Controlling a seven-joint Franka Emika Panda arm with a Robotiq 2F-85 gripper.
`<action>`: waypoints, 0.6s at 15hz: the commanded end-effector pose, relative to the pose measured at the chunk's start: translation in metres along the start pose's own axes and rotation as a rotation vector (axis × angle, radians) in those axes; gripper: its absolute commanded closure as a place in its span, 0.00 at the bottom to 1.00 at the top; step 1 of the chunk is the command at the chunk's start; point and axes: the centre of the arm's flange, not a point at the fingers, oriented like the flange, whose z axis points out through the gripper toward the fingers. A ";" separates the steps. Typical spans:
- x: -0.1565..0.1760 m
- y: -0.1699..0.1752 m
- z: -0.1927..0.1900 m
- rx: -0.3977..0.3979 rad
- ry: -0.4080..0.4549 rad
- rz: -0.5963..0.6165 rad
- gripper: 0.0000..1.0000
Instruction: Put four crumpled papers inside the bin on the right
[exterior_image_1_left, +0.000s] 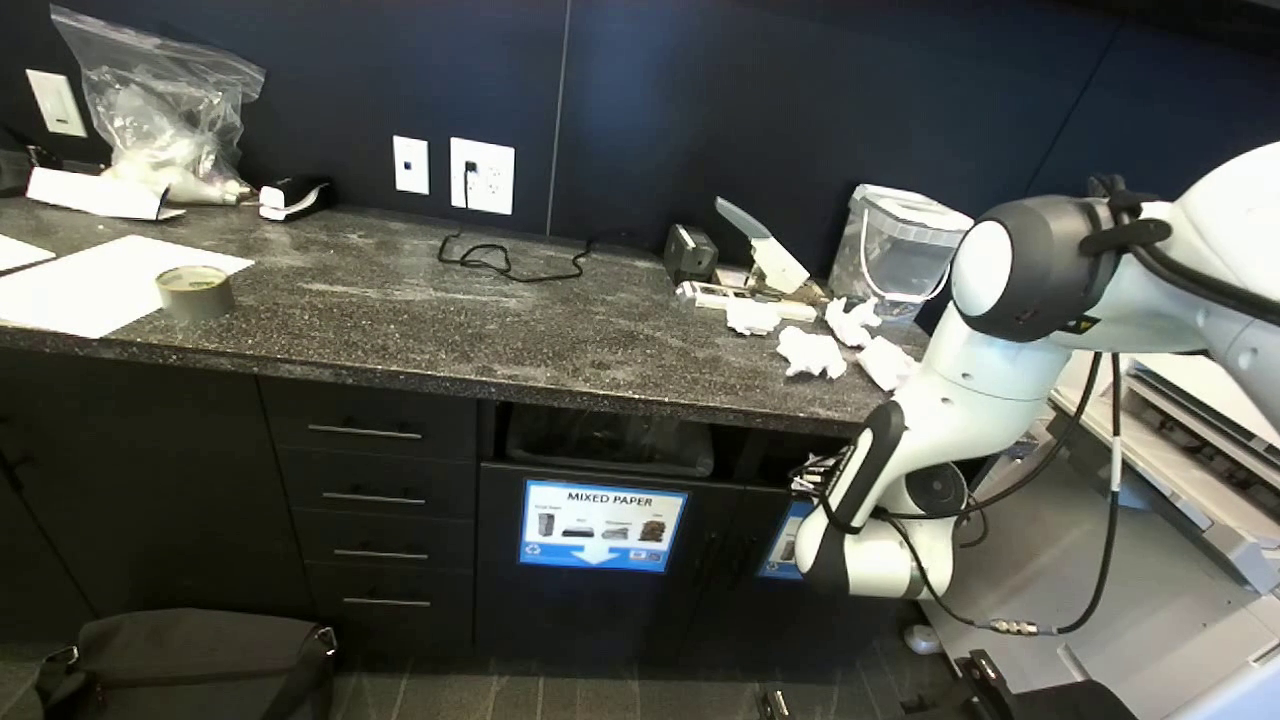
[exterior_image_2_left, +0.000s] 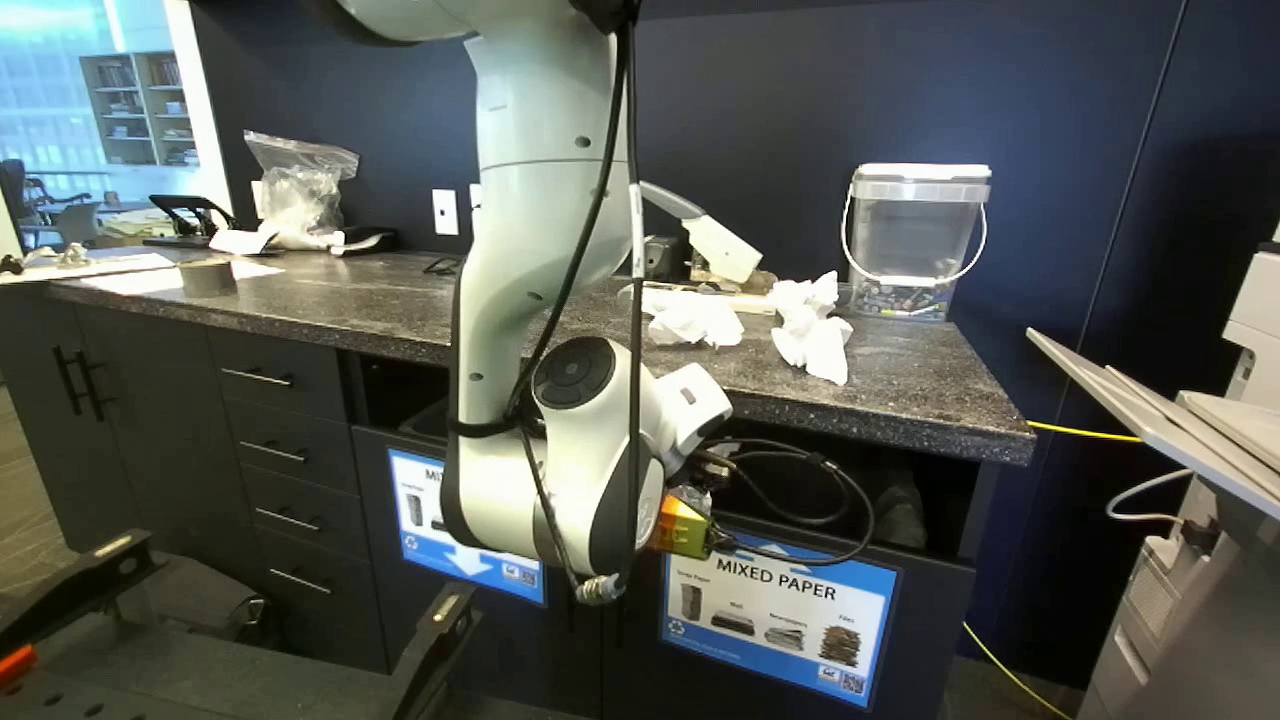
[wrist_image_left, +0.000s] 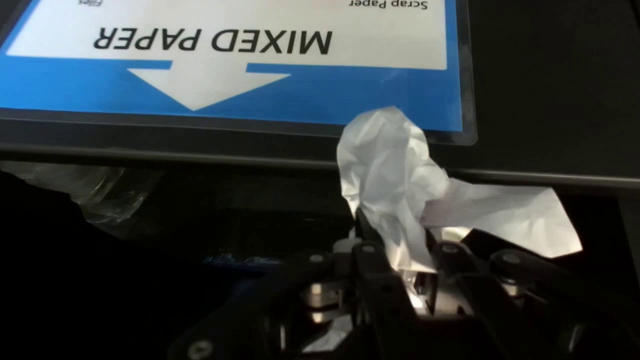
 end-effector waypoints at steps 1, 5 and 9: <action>-0.003 -0.005 0.044 0.002 0.078 0.032 0.84; 0.003 -0.005 0.059 -0.018 0.116 0.027 0.84; 0.009 -0.004 0.056 -0.025 0.154 0.021 0.84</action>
